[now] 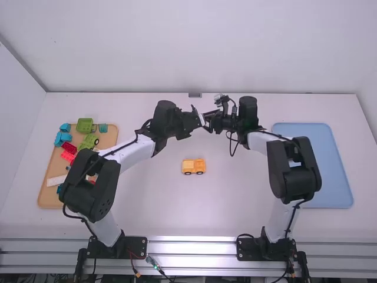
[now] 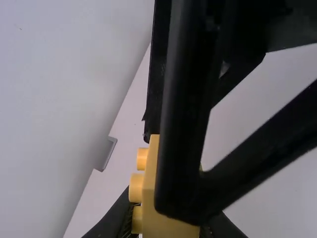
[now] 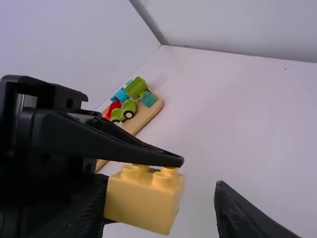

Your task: Assemble lego blocks to make yellow taxi

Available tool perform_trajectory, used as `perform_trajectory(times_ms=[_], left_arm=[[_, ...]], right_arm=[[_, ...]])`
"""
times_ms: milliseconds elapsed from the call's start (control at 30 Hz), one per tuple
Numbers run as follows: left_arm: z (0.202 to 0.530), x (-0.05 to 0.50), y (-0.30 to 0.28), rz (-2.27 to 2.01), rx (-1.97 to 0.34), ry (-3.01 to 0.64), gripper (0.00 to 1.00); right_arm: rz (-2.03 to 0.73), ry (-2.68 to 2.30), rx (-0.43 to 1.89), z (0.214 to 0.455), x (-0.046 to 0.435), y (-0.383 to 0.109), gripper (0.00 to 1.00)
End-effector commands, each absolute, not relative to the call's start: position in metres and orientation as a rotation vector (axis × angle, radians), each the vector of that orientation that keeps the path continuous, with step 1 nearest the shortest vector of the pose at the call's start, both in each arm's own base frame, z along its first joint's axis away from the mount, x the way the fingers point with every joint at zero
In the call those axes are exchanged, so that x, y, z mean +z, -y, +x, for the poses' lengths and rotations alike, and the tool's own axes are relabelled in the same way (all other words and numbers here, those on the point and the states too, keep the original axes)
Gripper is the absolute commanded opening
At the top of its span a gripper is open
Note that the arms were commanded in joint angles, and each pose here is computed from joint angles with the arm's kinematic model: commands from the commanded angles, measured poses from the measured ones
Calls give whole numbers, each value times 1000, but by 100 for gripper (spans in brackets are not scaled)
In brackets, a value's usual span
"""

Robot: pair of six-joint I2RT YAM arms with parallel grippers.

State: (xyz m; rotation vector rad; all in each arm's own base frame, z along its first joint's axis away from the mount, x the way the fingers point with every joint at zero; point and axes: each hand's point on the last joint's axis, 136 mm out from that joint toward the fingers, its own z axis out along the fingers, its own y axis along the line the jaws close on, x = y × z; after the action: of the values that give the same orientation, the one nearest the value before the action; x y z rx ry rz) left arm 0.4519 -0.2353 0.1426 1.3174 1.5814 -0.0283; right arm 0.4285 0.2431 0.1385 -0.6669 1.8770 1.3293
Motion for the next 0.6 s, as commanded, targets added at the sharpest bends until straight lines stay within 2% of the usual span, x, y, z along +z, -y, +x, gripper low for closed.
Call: perform_trajectory(times_ms=[0,100,133,567], left_arm=[[451,147,243,1324,-65,-1562,2],[448,145,246,1337,-91,-1557,2],[445,145,248,1344,-107,-1553,2],[448,148,248,1335,-95,-1544,2]], right_arm=[[-679,-1872,1310,432,136,-248,52],[-674,-1872,1308,433,136,-245,52],[-675,-1871,1307,433,136,-245,47],[-677,-1874,1310,432,136,-246,34]])
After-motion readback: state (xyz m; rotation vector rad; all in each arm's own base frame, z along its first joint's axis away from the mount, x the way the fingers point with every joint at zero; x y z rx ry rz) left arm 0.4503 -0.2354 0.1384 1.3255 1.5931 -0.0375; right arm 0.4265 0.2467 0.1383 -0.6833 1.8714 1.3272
